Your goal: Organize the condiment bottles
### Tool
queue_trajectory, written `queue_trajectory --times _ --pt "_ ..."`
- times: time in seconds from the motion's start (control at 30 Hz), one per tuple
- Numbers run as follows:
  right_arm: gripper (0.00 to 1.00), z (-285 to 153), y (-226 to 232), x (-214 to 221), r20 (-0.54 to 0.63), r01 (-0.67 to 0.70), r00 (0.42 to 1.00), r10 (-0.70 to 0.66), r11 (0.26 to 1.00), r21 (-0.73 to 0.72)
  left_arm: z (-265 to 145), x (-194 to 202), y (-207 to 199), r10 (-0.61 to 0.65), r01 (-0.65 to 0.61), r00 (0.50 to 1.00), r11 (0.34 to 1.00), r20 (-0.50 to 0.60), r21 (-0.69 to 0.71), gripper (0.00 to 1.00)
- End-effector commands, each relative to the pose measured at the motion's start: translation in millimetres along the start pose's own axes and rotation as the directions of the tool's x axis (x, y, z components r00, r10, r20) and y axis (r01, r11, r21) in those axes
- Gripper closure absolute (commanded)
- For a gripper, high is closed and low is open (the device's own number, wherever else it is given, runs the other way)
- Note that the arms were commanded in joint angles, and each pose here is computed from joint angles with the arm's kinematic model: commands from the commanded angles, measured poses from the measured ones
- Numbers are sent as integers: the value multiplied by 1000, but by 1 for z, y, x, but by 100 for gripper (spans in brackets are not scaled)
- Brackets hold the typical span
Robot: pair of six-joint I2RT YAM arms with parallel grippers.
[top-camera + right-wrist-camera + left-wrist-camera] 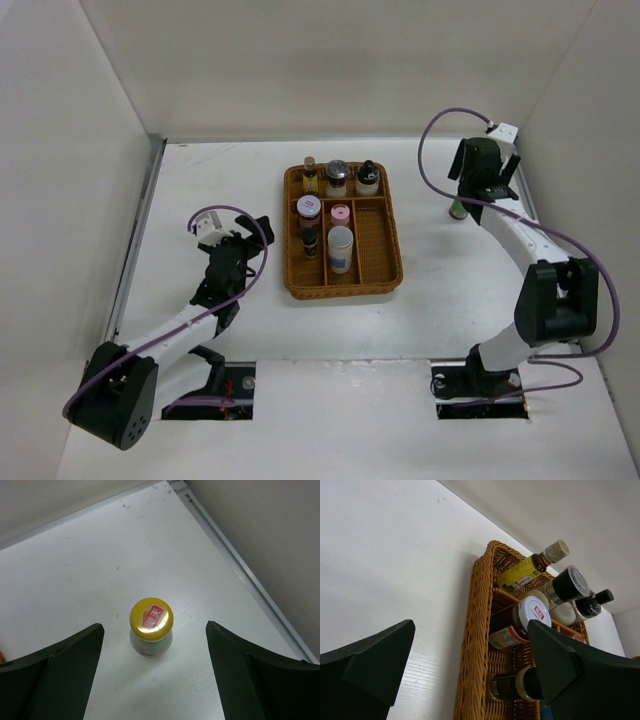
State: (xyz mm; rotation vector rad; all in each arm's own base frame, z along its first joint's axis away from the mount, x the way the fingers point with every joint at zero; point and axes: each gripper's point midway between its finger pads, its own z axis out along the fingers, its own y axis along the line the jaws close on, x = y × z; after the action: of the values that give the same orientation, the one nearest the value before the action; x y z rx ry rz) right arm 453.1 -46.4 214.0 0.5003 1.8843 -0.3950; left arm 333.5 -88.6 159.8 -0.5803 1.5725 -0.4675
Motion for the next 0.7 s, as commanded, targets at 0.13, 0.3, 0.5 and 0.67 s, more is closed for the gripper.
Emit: queue_trajectory --times 0.13,0.3,0.5,0.67 --pt "18 13 22 -28 42 -45 998 48 997 -66 1 -7 -12 -20 19 1000 999 23 44 0" --pt "24 22 19 -15 23 -42 999 43 998 -45 2 -6 -10 -17 17 1000 999 22 37 0" --pt "33 30 13 -14 19 -40 999 41 999 -28 3 -5 -10 -15 15 1000 999 17 36 2" --pt "45 36 11 -11 7 -38 999 38 999 -18 3 -4 -13 -18 17 1000 999 12 50 4"
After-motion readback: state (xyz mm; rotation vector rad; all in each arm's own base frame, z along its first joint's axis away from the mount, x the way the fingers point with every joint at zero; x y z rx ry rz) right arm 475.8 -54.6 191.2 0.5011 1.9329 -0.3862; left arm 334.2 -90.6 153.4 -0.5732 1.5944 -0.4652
